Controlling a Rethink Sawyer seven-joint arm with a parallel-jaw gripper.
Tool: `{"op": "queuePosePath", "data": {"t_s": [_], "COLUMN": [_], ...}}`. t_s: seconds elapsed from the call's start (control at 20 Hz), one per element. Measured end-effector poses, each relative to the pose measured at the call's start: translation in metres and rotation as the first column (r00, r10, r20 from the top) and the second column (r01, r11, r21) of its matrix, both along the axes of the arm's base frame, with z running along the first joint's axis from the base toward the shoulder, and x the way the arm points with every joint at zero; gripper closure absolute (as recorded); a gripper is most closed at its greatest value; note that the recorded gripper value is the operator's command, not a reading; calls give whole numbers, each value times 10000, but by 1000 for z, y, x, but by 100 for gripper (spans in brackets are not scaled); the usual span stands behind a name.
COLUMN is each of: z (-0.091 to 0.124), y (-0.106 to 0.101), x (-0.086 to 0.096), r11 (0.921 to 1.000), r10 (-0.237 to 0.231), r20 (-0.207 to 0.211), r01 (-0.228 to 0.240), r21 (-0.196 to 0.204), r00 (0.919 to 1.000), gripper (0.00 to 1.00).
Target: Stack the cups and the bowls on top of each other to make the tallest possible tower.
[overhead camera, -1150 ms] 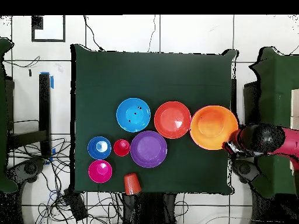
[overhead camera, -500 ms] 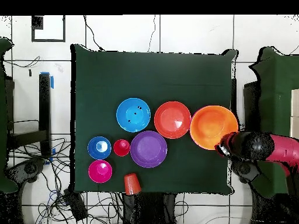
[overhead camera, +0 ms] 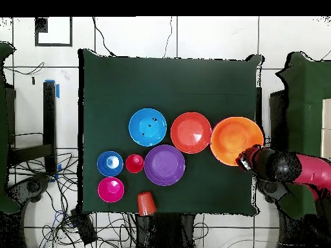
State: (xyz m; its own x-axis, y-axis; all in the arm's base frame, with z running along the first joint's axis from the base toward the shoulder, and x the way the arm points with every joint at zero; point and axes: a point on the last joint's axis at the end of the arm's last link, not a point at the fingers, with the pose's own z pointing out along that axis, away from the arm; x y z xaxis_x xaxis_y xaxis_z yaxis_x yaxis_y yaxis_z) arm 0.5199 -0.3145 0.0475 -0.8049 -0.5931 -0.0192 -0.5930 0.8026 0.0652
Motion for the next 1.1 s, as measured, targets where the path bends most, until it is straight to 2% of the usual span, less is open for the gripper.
{"op": "queuePosePath", "data": {"t_s": [0.3, 0.45, 0.75, 1.1], "z": [0, -1, -3, -2], "y": [1, -2, -14, -24], "x": [7, 9, 14, 16], "r11": [9999, 9994, 9980, 9965], "r10": [-126, -334, -632, -814], "r20": [469, 799, 1662, 2184], "r01": [124, 325, 627, 832], "r21": [48, 131, 80, 11], "r00": [9988, 9962, 9841, 9725], "gripper": [100, 100, 100, 100]}}
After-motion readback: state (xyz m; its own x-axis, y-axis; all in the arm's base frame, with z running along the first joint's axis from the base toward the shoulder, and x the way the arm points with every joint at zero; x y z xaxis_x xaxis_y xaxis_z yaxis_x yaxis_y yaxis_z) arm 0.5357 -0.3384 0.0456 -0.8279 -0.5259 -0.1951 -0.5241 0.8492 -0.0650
